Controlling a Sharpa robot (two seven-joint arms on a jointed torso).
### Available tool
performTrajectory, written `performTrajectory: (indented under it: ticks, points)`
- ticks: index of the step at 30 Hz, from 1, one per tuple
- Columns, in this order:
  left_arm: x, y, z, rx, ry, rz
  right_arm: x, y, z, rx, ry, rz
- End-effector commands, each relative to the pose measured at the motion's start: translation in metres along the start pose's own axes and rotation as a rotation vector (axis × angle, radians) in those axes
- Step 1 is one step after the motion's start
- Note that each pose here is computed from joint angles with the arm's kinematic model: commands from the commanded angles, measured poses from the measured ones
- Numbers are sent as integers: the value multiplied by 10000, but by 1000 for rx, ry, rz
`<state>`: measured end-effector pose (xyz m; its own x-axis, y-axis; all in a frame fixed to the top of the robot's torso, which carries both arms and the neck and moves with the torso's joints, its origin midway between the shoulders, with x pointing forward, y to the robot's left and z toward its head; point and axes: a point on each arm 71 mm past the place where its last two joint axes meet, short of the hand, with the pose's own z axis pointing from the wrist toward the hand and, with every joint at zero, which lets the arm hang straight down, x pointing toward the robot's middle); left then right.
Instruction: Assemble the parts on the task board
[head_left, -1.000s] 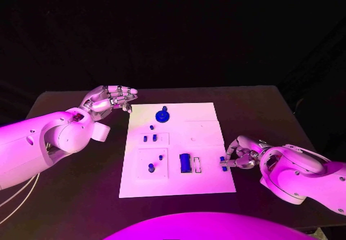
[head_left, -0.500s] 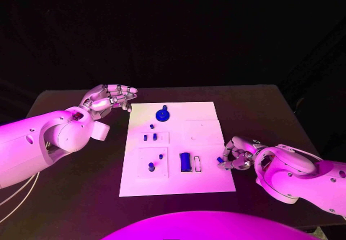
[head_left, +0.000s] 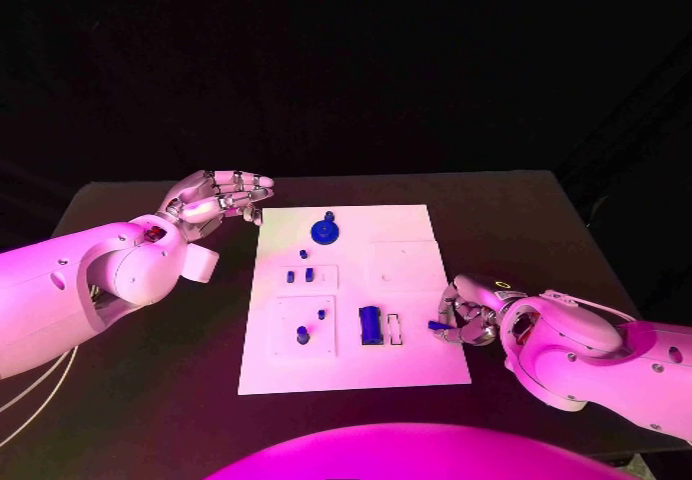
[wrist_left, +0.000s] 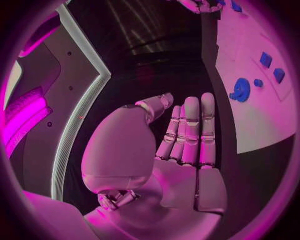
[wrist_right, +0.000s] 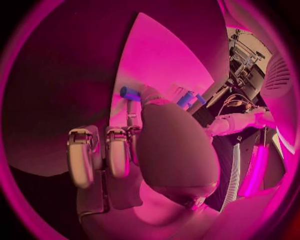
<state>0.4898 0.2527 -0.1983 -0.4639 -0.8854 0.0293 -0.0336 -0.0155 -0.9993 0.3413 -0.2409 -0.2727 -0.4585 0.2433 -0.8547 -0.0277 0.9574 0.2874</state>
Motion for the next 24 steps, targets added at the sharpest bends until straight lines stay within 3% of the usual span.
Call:
performTrajectory:
  ticks: [1,8,12,24]
  points:
    - [17,-3,2,6,10,-11,113,-65,-31,59,53,71]
    - [21,-2,8,5,10,-11,-32,59,-57,45,42,284]
    - [28,-1,13,5,12,-11,-84,184,-63,35,64,385]
    - [39,0,14,2,17,-12,-33,366,16,35,126,454]
